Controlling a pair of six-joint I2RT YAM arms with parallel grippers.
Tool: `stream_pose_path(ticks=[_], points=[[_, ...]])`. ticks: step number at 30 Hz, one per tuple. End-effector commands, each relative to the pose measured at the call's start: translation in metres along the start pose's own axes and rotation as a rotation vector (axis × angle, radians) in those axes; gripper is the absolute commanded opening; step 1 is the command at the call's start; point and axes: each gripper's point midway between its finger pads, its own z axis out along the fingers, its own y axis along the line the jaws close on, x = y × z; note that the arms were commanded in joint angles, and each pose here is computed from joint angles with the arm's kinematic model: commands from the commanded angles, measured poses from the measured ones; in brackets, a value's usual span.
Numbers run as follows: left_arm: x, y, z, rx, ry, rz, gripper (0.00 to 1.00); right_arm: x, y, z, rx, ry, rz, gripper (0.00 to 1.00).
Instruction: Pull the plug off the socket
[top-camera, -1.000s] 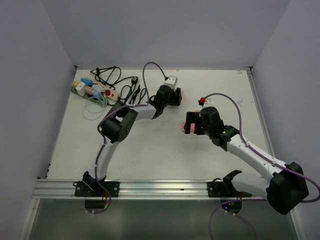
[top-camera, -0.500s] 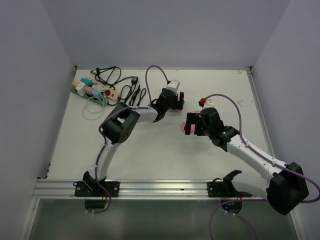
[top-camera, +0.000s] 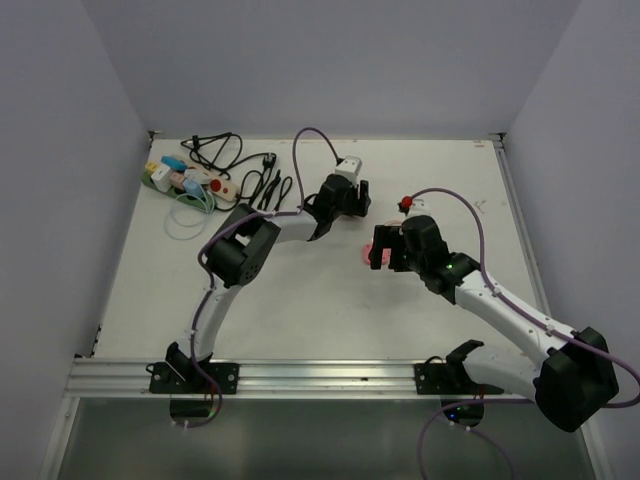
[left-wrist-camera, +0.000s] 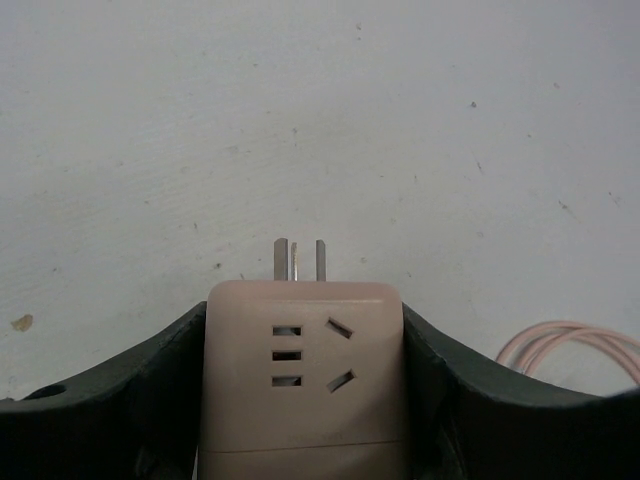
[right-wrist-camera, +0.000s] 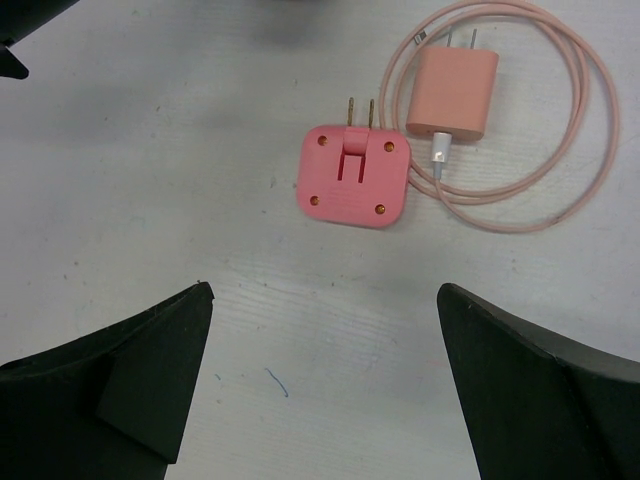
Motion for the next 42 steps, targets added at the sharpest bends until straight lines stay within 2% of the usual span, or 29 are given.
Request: stream_pose_path(ticks=[1, 5, 8, 13, 17, 19, 22, 25, 32, 35, 37, 42], points=[[-0.031, -0.031, 0.006, 0.115, -0.078, 0.010, 0.61, -0.004, -0.002, -0.004, 0.007, -0.022, 0.010, 0.98], [-0.042, -0.034, 0.000, 0.128, -0.094, 0.036, 0.79, -0.006, 0.002, -0.002, -0.010, -0.021, 0.005, 0.98], [-0.060, -0.030, -0.014, 0.096, -0.127, 0.047, 0.87, -0.009, 0.005, -0.003, -0.025, -0.030, -0.005, 0.99], [-0.101, -0.015, -0.046, 0.012, -0.168, 0.008, 0.94, -0.025, 0.014, -0.010, -0.066, -0.065, -0.055, 0.99], [-0.125, 0.023, -0.074, -0.112, -0.195, -0.066, 0.97, -0.043, 0.023, -0.023, -0.108, -0.121, -0.077, 0.99], [-0.144, 0.046, -0.095, -0.192, -0.218, -0.115, 0.97, -0.050, 0.027, -0.029, -0.134, -0.145, -0.090, 0.99], [-0.152, 0.075, -0.124, -0.285, -0.225, -0.189, 0.97, -0.056, 0.032, -0.034, -0.158, -0.168, -0.106, 0.99], [-0.155, 0.135, -0.159, -0.458, -0.243, -0.257, 0.96, -0.058, 0.033, -0.035, -0.169, -0.175, -0.119, 0.99], [-0.142, 0.218, -0.230, -0.693, -0.249, -0.331, 0.92, -0.049, 0.039, -0.026, -0.200, -0.146, -0.123, 0.98], [-0.138, 0.244, -0.250, -0.757, -0.246, -0.358, 0.88, -0.044, 0.042, -0.022, -0.216, -0.127, -0.125, 0.98], [-0.137, 0.252, -0.258, -0.777, -0.250, -0.372, 0.83, -0.043, 0.043, -0.019, -0.222, -0.121, -0.127, 0.97], [-0.130, 0.270, -0.274, -0.860, -0.230, -0.400, 0.78, -0.039, 0.042, -0.014, -0.217, -0.106, -0.135, 0.97]])
